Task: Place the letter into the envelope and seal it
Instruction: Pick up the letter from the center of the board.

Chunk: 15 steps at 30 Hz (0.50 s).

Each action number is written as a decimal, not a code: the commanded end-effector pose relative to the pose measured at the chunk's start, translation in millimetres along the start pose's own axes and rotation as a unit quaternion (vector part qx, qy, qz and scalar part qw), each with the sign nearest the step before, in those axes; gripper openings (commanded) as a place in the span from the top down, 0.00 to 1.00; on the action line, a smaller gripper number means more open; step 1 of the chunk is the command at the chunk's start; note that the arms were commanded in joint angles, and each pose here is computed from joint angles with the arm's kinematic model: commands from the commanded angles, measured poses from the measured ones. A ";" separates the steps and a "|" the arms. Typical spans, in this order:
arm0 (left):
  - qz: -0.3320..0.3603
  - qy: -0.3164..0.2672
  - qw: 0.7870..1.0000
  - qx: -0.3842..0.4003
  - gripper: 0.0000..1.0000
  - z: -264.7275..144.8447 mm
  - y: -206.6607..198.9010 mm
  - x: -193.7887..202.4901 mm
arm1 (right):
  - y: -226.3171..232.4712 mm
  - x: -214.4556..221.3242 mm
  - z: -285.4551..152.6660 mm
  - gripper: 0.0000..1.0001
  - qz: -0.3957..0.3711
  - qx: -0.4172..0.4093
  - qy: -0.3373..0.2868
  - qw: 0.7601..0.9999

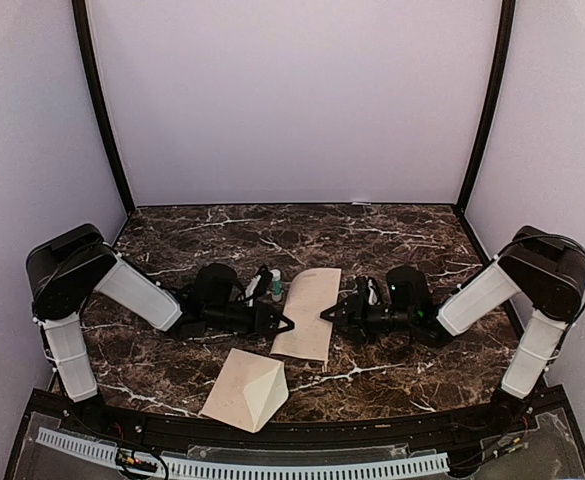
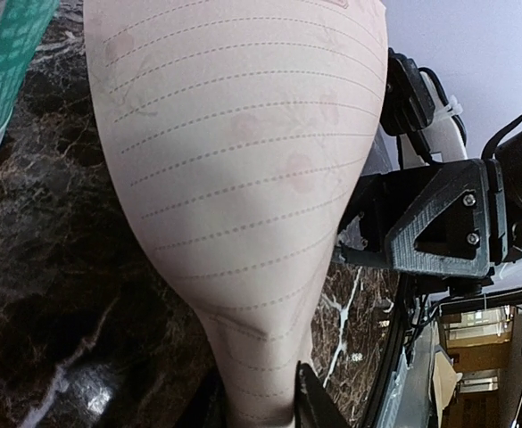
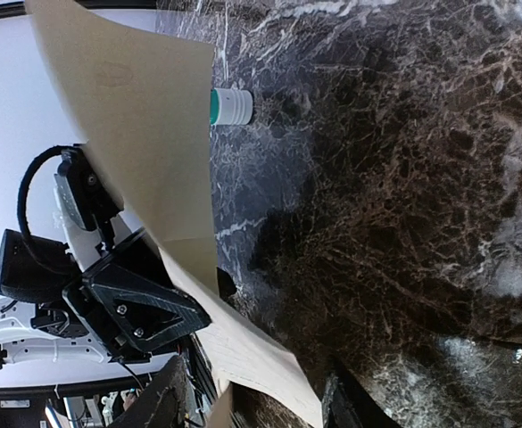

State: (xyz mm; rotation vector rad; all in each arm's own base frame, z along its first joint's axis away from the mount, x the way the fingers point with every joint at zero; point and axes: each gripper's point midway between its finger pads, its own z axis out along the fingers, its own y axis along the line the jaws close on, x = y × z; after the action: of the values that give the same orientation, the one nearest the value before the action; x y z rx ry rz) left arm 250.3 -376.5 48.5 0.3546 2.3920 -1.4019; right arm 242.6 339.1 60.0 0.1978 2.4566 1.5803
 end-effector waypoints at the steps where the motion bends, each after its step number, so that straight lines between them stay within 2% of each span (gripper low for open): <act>1: 0.024 -0.015 0.999 0.022 0.77 -8.9 -20.3 -7.5 | 8.9 -1.9 -5.4 0.52 -0.022 -0.006 -0.013 1.000; 7: 0.043 -0.025 0.998 0.037 0.79 -17.4 -35.2 -13.6 | 17.4 -10.7 -20.7 0.48 -0.050 -0.009 -0.036 0.998; 12: 0.070 -0.038 0.995 0.062 0.79 -32.8 -60.1 -21.3 | 45.5 -15.0 -37.4 0.28 -0.125 -0.028 -0.050 0.991; 15: 0.077 -0.038 0.993 0.081 0.79 -42.7 -75.7 -21.8 | 66.8 -12.6 -45.0 0.20 -0.176 -0.044 -0.044 0.982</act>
State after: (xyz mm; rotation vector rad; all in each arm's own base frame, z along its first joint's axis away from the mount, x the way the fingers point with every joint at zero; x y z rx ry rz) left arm 247.5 -376.5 103.5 0.4246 2.2402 -1.4545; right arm 244.1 323.0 115.3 0.0088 2.2856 1.5250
